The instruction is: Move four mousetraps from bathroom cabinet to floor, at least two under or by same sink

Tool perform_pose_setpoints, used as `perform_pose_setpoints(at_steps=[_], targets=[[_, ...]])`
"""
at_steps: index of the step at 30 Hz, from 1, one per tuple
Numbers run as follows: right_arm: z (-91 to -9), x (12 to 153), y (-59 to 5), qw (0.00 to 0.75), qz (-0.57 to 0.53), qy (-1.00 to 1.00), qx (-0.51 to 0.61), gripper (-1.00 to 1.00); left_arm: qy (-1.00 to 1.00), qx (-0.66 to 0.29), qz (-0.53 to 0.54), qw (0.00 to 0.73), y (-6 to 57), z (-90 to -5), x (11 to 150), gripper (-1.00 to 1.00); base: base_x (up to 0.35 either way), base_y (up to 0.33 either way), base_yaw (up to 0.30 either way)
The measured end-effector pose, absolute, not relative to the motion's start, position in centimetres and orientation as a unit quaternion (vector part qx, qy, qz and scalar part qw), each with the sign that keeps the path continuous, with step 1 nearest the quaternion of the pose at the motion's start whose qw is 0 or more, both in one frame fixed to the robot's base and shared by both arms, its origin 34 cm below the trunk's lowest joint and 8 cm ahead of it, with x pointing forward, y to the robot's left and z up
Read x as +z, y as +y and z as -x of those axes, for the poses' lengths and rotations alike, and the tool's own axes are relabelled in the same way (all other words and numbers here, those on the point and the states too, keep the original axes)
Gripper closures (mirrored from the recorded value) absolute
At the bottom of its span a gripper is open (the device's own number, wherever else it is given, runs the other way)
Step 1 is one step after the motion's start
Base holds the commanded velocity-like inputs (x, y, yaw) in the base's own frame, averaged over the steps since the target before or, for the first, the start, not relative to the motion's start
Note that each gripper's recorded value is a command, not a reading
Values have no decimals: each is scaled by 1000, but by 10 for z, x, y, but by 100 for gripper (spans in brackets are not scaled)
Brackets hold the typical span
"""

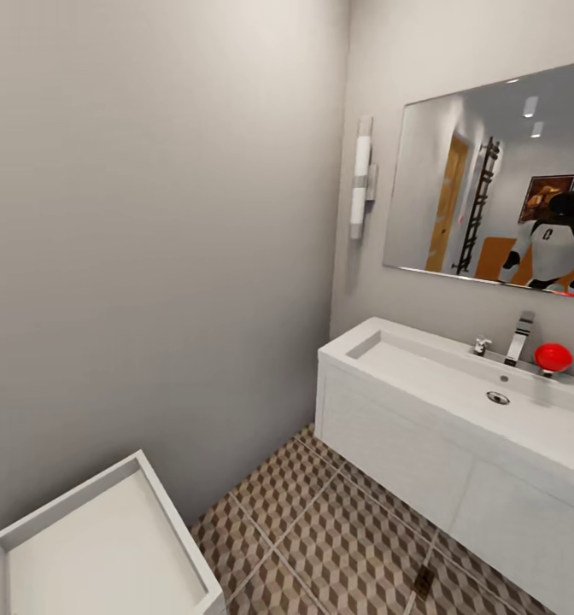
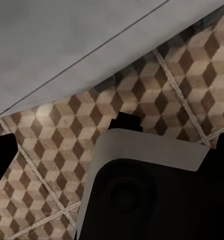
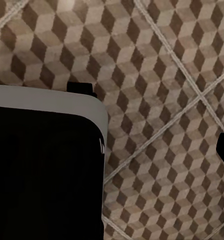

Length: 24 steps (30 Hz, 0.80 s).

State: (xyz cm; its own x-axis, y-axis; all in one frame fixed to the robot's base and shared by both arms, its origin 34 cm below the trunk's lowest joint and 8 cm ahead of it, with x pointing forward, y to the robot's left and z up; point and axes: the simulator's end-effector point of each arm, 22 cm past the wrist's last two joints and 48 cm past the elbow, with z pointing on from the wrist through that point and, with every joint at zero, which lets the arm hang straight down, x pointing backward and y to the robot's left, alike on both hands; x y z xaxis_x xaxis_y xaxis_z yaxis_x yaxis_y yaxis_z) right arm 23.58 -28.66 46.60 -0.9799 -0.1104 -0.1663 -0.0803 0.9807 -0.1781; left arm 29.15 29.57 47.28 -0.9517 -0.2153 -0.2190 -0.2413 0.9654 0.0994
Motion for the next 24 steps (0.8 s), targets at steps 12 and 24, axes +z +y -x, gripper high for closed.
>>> perform_pose_setpoints(at_steps=[12, 24], targets=[[-237, 466, -287, 90, 50, 991, -85, -100, 986, 63, 116, 104, 296, -291, 473, -100, 0, 0, 108], [-237, 466, -289, 91, 48, 991, -87, -100, 986, 63, 117, 104, 296, -291, 473, -100, 0, 0, 277]])
